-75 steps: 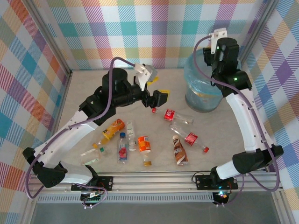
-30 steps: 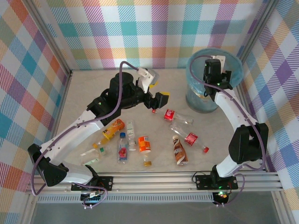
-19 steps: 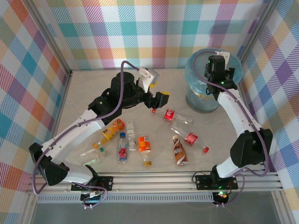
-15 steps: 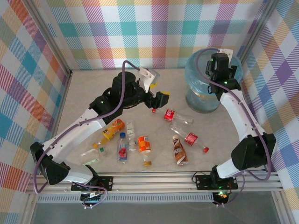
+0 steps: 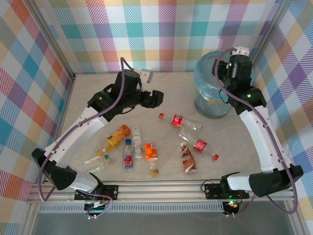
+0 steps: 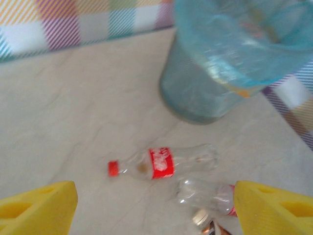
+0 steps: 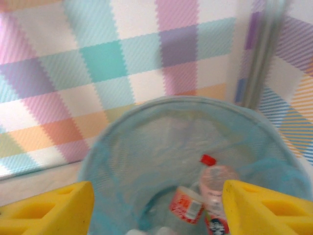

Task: Put the plastic bottles in the bin

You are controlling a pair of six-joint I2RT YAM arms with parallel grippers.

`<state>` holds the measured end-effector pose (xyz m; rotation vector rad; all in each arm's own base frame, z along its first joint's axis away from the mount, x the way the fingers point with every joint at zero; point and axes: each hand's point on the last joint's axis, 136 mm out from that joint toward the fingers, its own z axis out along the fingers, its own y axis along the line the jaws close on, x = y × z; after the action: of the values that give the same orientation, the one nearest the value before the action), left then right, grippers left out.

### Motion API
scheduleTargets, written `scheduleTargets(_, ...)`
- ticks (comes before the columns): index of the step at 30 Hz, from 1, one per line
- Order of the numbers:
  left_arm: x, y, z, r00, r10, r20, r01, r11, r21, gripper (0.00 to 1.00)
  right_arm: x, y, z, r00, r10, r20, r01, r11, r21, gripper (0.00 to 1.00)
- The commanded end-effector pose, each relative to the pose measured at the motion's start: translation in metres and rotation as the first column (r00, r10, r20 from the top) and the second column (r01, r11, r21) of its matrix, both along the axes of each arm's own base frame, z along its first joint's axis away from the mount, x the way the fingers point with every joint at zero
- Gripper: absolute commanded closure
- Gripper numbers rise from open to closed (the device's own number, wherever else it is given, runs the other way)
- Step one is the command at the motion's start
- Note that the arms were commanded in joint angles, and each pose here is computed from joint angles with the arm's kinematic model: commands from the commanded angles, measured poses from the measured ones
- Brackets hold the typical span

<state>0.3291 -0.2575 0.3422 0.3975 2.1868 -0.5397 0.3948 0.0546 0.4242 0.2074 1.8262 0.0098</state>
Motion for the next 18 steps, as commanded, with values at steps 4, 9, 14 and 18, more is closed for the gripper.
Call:
scheduleTargets(4, -0.003, 0.073, -0.074, 0.922, 0.231, -0.312, -0.192, 0.970, 0.149, 0.17, -0.027, 0.073, 0.008, 0.966, 0.257, 0.006, -0.257, 0.966, 0.035, 0.31)
scheduleTargets(9, 0.000, 0.138, -0.121, 0.848, 0.343, -0.405, -0.236, 0.927, 0.291, 0.17, -0.040, 0.123, -0.026, 0.903, 0.425, -0.064, -0.421, 0.904, 0.069, 0.32)
scheduleTargets(14, -0.006, 0.187, -0.161, 0.856, 0.317, -0.408, -0.052, 0.838, 0.542, 0.09, -0.051, 0.146, -0.056, 0.851, 0.510, -0.122, -0.500, 0.859, 0.108, 0.32)
scheduleTargets(18, -0.014, 0.207, -0.177, 0.891, 0.217, -0.399, 0.092, 0.775, 0.626, 0.06, -0.057, 0.150, -0.065, 0.831, 0.539, -0.137, -0.528, 0.842, 0.112, 0.32)
